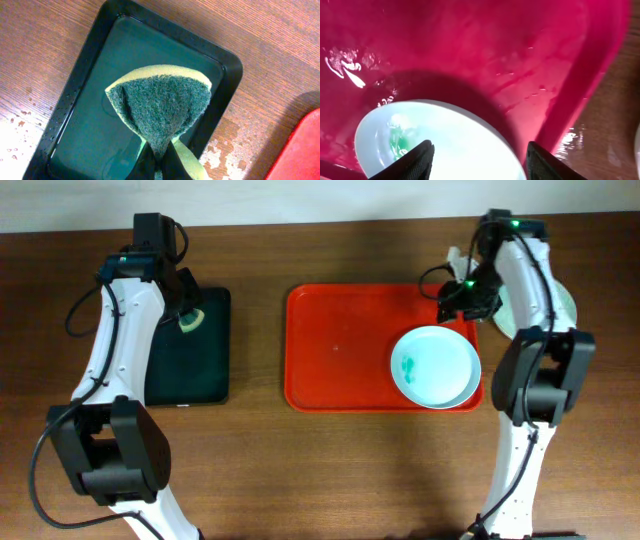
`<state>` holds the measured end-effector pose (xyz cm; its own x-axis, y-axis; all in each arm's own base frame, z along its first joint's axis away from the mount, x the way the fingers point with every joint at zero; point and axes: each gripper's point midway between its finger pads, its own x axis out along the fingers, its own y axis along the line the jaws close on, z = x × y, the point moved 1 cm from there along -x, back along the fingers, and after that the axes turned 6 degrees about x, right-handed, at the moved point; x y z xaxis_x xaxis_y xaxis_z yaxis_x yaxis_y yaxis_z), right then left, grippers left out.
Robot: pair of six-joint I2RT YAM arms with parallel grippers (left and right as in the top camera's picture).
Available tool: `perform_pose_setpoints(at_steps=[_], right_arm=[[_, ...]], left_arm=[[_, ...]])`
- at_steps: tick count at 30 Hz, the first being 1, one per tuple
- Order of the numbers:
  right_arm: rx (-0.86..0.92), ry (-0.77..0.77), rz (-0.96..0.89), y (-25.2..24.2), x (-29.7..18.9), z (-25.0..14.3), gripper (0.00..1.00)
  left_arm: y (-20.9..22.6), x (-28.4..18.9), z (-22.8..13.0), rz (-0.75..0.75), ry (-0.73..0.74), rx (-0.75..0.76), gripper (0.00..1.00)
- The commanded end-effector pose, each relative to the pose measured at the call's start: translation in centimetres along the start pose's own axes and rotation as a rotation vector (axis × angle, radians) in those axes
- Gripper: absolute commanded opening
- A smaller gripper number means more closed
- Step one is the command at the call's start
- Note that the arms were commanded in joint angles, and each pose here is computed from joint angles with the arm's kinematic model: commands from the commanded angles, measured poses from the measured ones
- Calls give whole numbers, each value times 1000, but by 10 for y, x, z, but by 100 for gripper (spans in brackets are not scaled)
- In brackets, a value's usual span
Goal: Clean dirty plates on tray and stack at the side
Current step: 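Move the right gripper to grasp the light-blue plate's rim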
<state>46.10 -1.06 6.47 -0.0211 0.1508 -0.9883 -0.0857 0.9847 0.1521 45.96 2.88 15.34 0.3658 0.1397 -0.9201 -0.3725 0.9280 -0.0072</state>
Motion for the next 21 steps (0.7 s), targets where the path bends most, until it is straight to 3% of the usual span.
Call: perform_pose_setpoints(at_steps=[1, 4, 11, 21], right_arm=[[-53, 63, -122, -1, 9, -11, 61], [-90, 141, -144, -9, 33, -30, 61], [-78, 305, -188, -17, 39, -69, 64], [107, 416, -168, -7, 33, -98, 66]], left_arm=[[-1, 2, -2, 1, 4, -6, 0], [-1, 2, -2, 1, 6, -6, 0], [-1, 2, -2, 1, 6, -6, 0], [-1, 2, -2, 1, 7, -6, 0]])
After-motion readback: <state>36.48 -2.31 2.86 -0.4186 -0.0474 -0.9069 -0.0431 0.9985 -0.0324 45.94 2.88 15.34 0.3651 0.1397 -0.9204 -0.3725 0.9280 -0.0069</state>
